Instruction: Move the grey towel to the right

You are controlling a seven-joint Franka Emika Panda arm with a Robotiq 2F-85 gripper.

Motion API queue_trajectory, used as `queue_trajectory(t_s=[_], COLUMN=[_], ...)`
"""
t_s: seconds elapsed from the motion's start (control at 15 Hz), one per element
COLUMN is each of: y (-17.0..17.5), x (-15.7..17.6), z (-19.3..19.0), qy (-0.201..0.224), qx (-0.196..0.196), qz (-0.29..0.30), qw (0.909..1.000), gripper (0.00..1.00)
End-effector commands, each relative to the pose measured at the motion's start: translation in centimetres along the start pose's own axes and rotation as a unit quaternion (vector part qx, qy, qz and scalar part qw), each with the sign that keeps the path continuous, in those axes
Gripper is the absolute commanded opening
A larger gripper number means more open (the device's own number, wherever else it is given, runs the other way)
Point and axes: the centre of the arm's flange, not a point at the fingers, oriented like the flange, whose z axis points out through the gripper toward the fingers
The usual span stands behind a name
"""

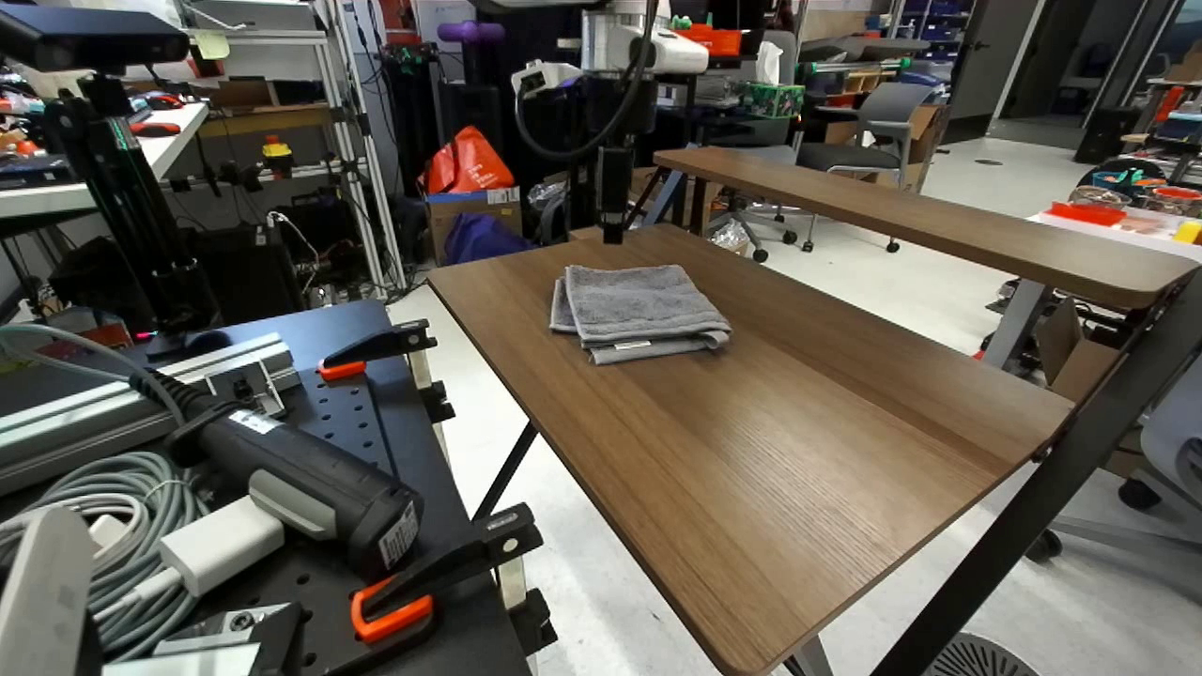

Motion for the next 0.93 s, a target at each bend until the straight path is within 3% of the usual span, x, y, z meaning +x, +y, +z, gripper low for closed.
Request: queue_trajectory(t_s=[0.0, 0.6, 0.87], y=[-1.3, -0.7, 1.1], x=[2.5, 4.5, 7.7], z=[2.2, 7.7, 8.9], qy=[-0.010, -0.042, -0.062], qx=[0.000, -0.008, 0.008], qz=[0.011, 0.034, 0.078], qw=[0.9999, 0.9985, 0.9950], gripper=[1.00, 1.00, 1.00])
